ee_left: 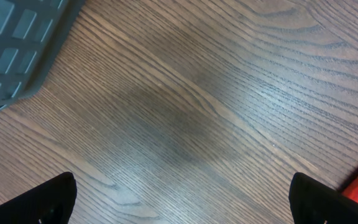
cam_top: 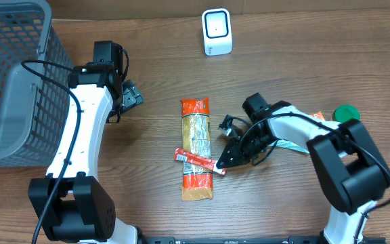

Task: Scan the item barcode

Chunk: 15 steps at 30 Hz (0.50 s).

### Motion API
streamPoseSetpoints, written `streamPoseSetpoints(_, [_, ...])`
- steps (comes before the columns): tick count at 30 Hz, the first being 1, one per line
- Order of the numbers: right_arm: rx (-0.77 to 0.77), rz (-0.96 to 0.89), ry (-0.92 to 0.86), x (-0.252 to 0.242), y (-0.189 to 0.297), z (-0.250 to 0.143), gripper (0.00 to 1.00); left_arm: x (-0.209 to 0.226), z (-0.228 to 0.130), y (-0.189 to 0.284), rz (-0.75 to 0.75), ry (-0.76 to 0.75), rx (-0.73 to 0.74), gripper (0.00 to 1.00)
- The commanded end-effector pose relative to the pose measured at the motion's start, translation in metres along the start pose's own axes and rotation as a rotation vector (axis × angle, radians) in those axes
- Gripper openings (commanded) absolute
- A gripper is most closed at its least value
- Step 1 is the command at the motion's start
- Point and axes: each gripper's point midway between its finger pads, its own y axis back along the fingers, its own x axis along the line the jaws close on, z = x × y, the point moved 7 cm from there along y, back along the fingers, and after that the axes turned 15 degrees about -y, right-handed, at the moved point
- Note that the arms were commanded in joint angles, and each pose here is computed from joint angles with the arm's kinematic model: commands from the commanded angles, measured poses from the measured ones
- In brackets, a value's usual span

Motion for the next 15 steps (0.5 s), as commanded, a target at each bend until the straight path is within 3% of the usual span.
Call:
streamPoseSetpoints(1, [-0.115, -0.073, 0.145, 0.033, 0.035, -0.002, 0.04, 0.001, 0.003, 0.010, 0.001, -0.009, -0.037, 1.00])
streamPoseSetpoints(15, [-0.412, -0.325, 0.324, 0.139, 0.132, -0.014, 0.03, 0.001, 0.003, 0.010, 0.001, -0.009, -0.037, 1.00])
